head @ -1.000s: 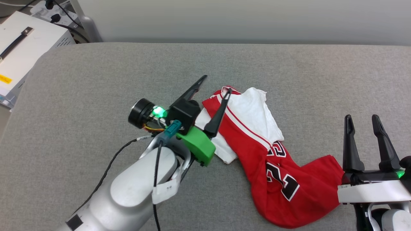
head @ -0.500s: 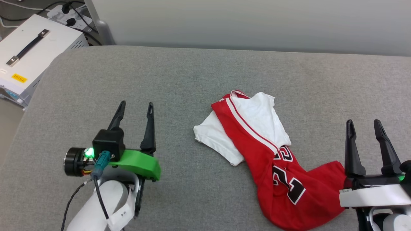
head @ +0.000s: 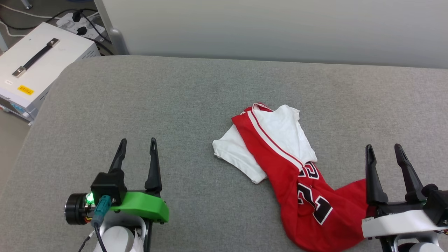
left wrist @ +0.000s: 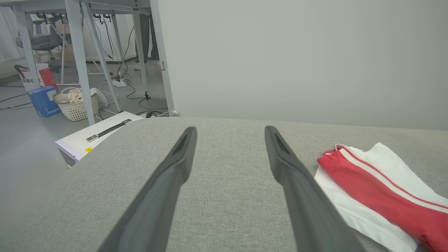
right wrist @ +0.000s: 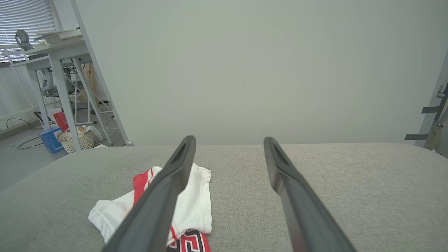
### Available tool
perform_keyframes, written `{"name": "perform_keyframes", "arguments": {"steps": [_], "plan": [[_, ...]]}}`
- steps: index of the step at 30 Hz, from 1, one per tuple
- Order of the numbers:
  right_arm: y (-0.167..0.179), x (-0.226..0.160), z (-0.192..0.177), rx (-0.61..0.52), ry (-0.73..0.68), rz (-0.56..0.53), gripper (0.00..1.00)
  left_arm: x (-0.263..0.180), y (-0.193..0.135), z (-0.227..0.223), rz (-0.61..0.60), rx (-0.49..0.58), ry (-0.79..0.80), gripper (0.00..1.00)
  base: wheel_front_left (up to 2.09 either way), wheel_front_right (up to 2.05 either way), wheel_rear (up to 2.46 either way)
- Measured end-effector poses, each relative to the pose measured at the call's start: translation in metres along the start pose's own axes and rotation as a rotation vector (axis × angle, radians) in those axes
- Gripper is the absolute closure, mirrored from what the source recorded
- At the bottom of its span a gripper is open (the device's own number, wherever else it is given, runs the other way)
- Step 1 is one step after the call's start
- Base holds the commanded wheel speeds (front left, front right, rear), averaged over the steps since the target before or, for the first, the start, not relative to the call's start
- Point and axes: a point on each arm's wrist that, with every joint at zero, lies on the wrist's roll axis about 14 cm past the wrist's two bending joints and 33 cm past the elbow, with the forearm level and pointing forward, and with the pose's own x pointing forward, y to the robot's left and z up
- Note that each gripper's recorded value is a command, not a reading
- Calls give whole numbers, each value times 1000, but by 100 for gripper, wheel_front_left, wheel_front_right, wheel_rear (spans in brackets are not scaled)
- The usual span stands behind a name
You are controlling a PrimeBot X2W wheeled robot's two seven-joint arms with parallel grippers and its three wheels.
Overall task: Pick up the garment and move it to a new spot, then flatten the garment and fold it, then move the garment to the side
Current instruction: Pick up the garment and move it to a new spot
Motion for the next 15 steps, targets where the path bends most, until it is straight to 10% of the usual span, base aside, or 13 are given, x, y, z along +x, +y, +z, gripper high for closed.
{"name": "perform_keyframes", "arguments": {"steps": [15], "plan": [[5,-17,-13,-18,56,13,0,-27,1,-23,8,-14,65,0,0,0,0]]}}
